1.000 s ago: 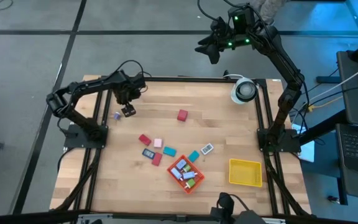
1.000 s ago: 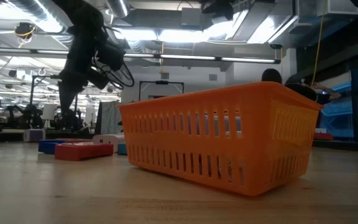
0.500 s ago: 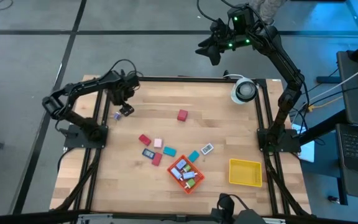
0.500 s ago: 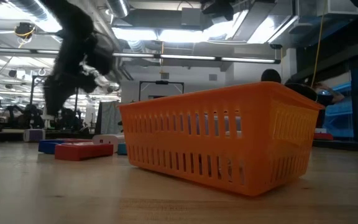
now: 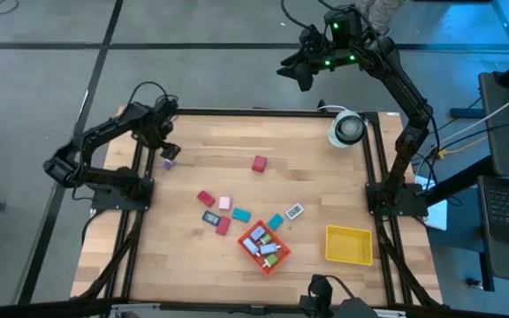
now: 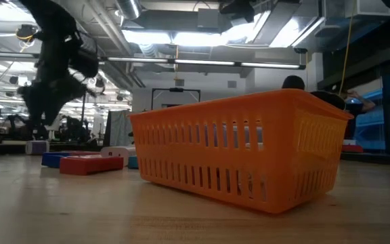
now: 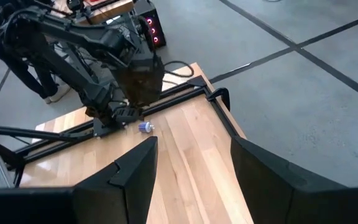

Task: Pick & Place Office items
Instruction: Put the violet charger adapter into the orange bin

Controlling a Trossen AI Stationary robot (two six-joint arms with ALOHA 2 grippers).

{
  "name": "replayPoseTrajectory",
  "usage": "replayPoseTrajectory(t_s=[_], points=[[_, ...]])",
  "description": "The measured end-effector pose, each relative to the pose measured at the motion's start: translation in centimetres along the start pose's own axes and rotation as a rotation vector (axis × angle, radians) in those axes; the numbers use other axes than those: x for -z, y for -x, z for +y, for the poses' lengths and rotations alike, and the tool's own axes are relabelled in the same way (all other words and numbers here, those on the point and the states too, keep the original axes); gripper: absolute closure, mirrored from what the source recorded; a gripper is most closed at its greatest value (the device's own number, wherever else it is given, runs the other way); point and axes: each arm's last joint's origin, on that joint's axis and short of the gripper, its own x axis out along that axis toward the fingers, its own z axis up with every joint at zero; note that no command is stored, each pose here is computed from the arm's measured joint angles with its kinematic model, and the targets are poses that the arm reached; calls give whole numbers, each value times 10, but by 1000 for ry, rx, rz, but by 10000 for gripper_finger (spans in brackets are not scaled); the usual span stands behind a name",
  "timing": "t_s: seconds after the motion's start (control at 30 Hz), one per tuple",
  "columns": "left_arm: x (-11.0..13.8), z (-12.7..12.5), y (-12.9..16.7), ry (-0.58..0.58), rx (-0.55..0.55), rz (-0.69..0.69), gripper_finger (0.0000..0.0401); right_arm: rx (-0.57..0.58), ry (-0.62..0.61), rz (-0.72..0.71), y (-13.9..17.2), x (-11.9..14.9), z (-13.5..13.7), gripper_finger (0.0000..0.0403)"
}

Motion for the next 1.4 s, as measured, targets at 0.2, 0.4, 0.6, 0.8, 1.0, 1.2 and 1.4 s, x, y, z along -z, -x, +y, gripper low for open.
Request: replayPoseTrajectory(t_s=[0.2, 0.4, 0.6, 0.8, 1.0, 1.2, 1.4], points=[[0, -3, -12, -8, 41, 24, 138, 4, -7, -12, 0, -1, 0, 192], [-2, -11, -18, -52, 37, 72, 142, 8, -11, -13, 0, -1, 0, 192], [-9, -29, -42, -144, 9, 220, 142, 9, -8, -13, 0, -1, -1, 192], [-14, -43, -71, -200, -18, 380, 144, 9, -8, -13, 0, -1, -1, 192], [-16, -45, -81, -208, -31, 439, 154, 10, 17, -9, 0, -1, -1, 192], [-14, -44, -67, -217, -24, 354, 155, 10, 24, -7, 0, -1, -1, 192], [-10, -37, -44, -190, -7, 216, 155, 22, 28, -9, 2, -1, -5, 192]])
